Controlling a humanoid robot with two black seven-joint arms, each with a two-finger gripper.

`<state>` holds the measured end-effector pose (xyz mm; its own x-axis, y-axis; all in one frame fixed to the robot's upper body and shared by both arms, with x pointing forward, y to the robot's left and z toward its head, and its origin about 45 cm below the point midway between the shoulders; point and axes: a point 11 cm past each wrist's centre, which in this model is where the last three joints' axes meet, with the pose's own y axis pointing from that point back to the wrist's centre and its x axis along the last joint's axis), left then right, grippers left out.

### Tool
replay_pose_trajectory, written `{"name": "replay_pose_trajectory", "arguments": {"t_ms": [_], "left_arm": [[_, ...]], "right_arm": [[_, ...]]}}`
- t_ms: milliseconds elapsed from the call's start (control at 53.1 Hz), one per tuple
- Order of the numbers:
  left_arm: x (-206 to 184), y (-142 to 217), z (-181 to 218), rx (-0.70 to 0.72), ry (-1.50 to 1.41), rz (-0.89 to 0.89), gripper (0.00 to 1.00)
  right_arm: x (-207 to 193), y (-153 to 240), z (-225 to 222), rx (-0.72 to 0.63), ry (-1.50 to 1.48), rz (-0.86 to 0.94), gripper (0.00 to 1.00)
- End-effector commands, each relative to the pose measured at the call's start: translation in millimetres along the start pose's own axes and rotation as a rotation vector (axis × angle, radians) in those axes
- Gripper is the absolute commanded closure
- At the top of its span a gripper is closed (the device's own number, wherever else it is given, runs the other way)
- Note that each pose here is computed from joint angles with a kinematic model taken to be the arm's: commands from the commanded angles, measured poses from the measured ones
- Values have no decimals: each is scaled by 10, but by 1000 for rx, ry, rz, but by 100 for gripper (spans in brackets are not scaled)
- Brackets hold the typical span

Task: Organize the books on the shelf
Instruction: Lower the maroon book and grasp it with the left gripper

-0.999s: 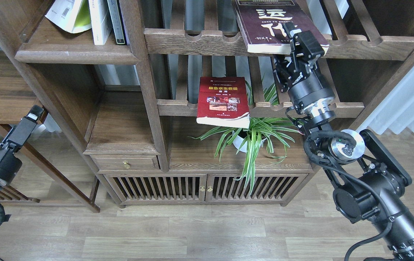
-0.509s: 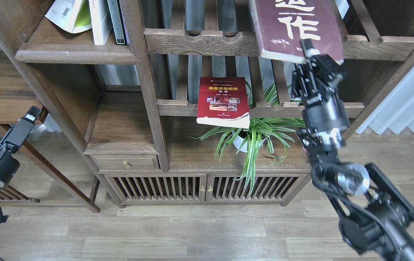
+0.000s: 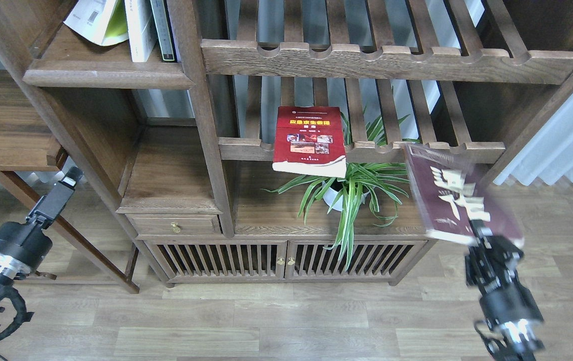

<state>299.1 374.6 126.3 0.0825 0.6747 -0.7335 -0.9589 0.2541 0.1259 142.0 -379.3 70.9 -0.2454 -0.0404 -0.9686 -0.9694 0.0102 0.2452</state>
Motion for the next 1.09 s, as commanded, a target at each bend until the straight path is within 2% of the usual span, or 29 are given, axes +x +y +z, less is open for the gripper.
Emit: {"name": "replay_pose_trajectory", "arguments": {"t_ms": [0,151,226,283,528,565,678,1074], "left_arm": [[1,27,-206,9,46,6,0],[101,365,-1115,97,361,100,0],[-48,494,-1641,221,496,112,0],[-120,547,-1846,267,584,129,0],[-312,617,-2146,345,732,144,1],[-398,691,-2309,411,732,139,1],[-444,721,-2393,448,727,134,1],[-518,850,-2600,539,714,135,5]], "right_arm": [[305,180,68,-47,13,95,96],[575,267,307,-144,16,176,96],[628,256,558,-246,7,188,96],[638,228,792,-328,-1,180,96],[639,219,1151,-462,-1,166,95],[643,231,1397,-516,-31,161,95],[659,306,1654,-573,-72,162,96],[584,583,2408,-670,-178,130,96]]}}
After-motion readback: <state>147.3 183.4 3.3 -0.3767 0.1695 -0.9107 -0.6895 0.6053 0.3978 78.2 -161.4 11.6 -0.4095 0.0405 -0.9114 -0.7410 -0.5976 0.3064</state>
